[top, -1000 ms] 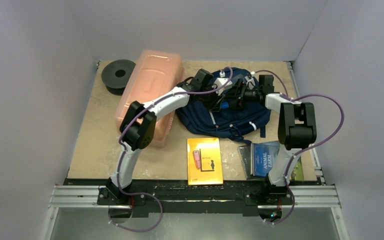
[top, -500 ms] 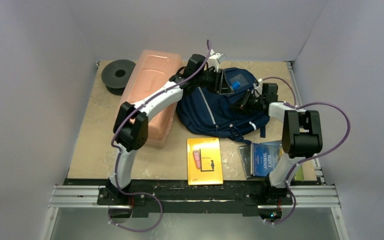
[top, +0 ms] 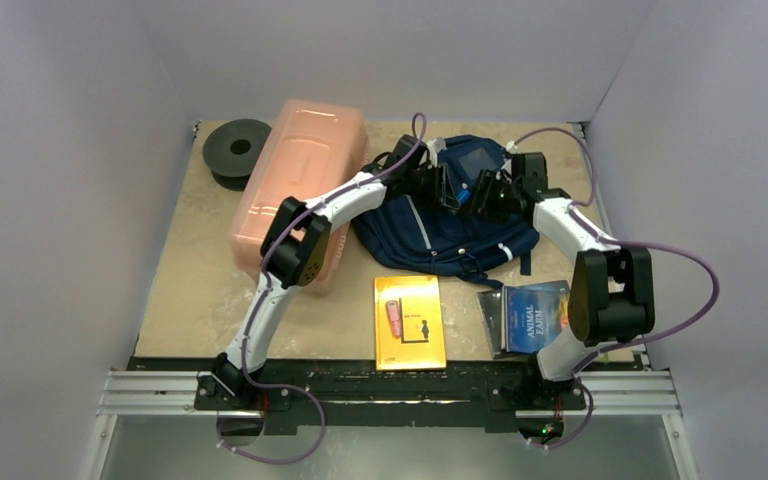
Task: Pack the student bag
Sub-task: Place the personal item in the student bag.
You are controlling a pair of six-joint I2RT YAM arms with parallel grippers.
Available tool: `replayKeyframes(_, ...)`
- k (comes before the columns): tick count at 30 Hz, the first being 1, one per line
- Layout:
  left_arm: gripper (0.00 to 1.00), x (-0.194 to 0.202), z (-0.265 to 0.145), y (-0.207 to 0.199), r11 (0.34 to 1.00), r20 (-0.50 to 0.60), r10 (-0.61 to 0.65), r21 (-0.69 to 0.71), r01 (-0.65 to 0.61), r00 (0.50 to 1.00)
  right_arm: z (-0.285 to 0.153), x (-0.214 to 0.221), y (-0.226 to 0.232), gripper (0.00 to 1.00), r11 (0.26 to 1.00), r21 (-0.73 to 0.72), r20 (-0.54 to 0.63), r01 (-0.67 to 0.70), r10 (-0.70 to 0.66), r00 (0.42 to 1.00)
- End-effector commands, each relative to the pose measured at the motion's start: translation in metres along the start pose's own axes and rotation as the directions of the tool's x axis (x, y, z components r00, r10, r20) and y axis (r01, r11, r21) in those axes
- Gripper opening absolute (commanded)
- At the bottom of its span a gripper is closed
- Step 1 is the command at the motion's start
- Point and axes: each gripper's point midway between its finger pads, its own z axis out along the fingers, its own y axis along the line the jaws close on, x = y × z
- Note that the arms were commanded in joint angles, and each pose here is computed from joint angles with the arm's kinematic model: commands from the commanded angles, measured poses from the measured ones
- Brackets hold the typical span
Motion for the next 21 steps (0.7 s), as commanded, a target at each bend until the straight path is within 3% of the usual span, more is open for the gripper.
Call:
replayKeyframes(1,0.00,0.008,-0.009,0.007,0.996,-0.017,-0.059,-0.064,0.058,0.998,-0.035,-0.033,-0.038,0.81,0.923,0.362,0.105,0.133,-0.182,0.978)
replayKeyframes(5,0.00,0.016,-0.012,0.012,0.995,-0.047,-0.071,-0.076,0.067,0.996,-0.045,-0.043,-0.049,0.93,0.874,0.467,0.150,0.136,-0.230,0.962)
replayKeyframes(9,0.00,0.020,-0.014,0.023,0.984,-0.069,-0.150,-0.103,0.143,0.986,-0.035,-0.038,-0.049,0.97,0.831,0.483,0.081,0.275,-0.355,0.931)
replayKeyframes(14,0.00,0.022,-0.018,0.034,0.966,-0.090,-0.243,-0.114,0.233,0.966,-0.020,-0.020,-0.049,0.95,0.731,0.524,-0.127,0.437,-0.441,0.889)
replayKeyframes(17,0.00,0.022,-0.018,0.034,0.955,-0.093,-0.285,-0.110,0.275,0.954,-0.015,-0.017,-0.038,0.95,0.647,0.562,-0.167,0.515,-0.521,0.837)
replayKeyframes(21,0.00,0.020,-0.015,0.029,0.951,-0.111,-0.305,-0.094,0.295,0.946,-0.010,-0.019,-0.024,0.87,0.628,0.561,-0.166,0.539,-0.553,0.817)
